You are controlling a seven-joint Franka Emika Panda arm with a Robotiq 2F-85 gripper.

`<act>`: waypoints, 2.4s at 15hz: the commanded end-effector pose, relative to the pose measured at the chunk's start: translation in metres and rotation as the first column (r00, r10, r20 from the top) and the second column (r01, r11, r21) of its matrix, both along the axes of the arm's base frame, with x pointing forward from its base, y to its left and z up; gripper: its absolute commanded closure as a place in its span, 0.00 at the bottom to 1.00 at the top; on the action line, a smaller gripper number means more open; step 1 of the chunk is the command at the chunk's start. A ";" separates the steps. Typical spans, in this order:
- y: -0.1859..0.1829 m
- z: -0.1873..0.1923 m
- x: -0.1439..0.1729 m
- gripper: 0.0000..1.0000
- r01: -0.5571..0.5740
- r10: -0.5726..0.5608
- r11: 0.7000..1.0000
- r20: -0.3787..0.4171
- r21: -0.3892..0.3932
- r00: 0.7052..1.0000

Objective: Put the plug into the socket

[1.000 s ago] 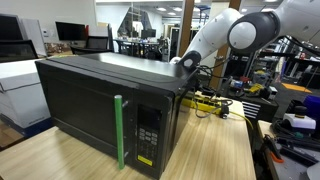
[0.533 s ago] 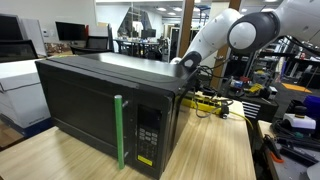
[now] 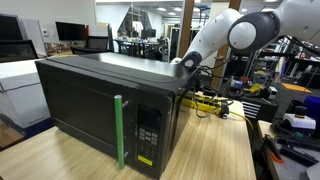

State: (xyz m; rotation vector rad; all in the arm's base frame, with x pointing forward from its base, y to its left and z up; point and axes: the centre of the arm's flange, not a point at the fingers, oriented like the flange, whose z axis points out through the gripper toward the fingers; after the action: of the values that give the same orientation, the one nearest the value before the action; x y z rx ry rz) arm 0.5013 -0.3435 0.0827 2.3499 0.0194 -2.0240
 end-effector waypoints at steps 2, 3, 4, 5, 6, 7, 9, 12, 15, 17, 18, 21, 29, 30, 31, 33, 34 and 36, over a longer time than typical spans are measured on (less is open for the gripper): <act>0.007 0.004 -0.023 0.92 -0.016 0.017 1.000 -0.036 0.004 0.999; 0.007 0.004 -0.024 0.92 -0.017 0.017 1.000 -0.039 0.004 0.999; 0.008 0.004 -0.024 0.92 -0.019 0.019 1.000 -0.040 0.004 0.999; 0.008 0.003 -0.024 0.92 -0.020 0.020 1.000 -0.041 0.004 0.999; 0.008 0.003 -0.025 0.92 -0.023 0.023 1.000 -0.044 0.004 0.999; 0.009 0.002 -0.026 0.92 -0.024 0.024 1.000 -0.045 0.004 0.999; 0.009 0.001 -0.027 0.92 -0.026 0.027 1.000 -0.050 0.003 0.998; 0.009 -0.002 -0.028 0.92 -0.011 0.012 1.000 -0.036 0.017 0.999; 0.007 -0.004 -0.028 0.92 0.014 -0.014 0.999 0.001 0.038 1.000; 0.007 -0.006 -0.028 0.92 0.019 -0.020 0.999 0.015 0.046 1.000; 0.007 -0.007 -0.028 0.92 0.019 -0.020 0.999 0.026 0.049 0.999; 0.003 -0.009 -0.025 0.92 0.027 -0.030 0.998 0.052 0.051 0.998; -0.005 -0.010 -0.015 0.92 0.055 -0.063 0.997 0.145 0.063 0.987; -0.006 -0.010 -0.012 0.92 0.058 -0.066 0.997 0.166 0.052 0.984; -0.008 -0.009 -0.008 0.92 0.062 -0.068 0.997 0.184 0.039 0.981; -0.015 -0.008 -0.003 0.92 0.072 -0.076 0.997 0.206 0.025 0.976; -0.017 -0.009 -0.001 0.92 0.070 -0.073 0.997 0.207 0.020 0.976; -0.015 -0.012 0.005 0.92 0.058 -0.059 0.998 0.199 0.009 0.978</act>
State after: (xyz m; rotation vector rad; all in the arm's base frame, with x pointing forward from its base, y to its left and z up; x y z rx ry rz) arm 0.4963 -0.3577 0.0853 2.5026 -0.0308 -1.9474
